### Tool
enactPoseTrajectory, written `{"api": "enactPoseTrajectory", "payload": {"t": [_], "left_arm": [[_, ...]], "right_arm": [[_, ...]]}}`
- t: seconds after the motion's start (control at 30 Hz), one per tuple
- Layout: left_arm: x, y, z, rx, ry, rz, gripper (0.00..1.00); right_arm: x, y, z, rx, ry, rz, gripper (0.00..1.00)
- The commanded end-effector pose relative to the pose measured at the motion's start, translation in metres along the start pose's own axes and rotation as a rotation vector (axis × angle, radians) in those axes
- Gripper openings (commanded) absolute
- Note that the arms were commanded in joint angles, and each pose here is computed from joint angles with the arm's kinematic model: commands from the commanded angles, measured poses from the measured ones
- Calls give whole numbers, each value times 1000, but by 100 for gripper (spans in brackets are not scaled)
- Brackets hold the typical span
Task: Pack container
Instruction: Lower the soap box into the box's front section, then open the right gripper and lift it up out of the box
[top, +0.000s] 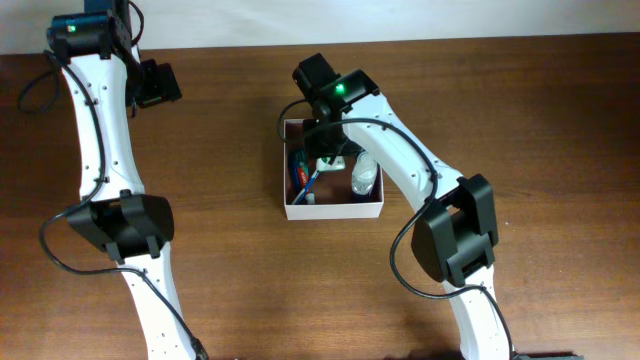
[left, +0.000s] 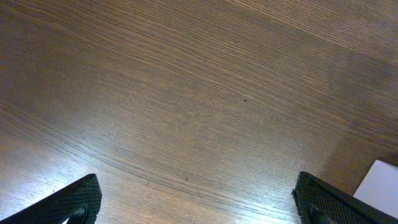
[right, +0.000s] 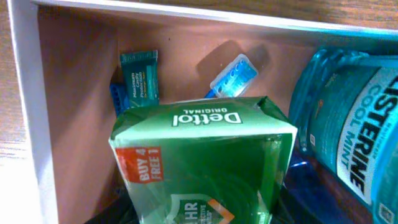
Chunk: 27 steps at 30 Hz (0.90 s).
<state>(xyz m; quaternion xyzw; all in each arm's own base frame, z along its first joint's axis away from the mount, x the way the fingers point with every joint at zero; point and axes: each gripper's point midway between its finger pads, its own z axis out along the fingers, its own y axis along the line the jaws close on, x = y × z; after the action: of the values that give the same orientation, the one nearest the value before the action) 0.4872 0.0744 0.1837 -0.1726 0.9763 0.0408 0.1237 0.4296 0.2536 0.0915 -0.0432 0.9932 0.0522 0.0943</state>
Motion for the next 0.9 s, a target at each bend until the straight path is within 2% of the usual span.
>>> {"api": "enactPoseTrajectory", "payload": {"t": [0.0, 0.63, 0.87], "left_arm": [[-5, 4, -22, 4, -56, 4, 99], [-5, 4, -22, 4, -55, 4, 99], [-5, 4, -22, 4, -56, 4, 99]], "right_arm": [[6, 1, 8, 20, 13, -3, 47], [10, -1, 18, 23, 20, -3, 47], [10, -1, 18, 21, 21, -4, 51]]}}
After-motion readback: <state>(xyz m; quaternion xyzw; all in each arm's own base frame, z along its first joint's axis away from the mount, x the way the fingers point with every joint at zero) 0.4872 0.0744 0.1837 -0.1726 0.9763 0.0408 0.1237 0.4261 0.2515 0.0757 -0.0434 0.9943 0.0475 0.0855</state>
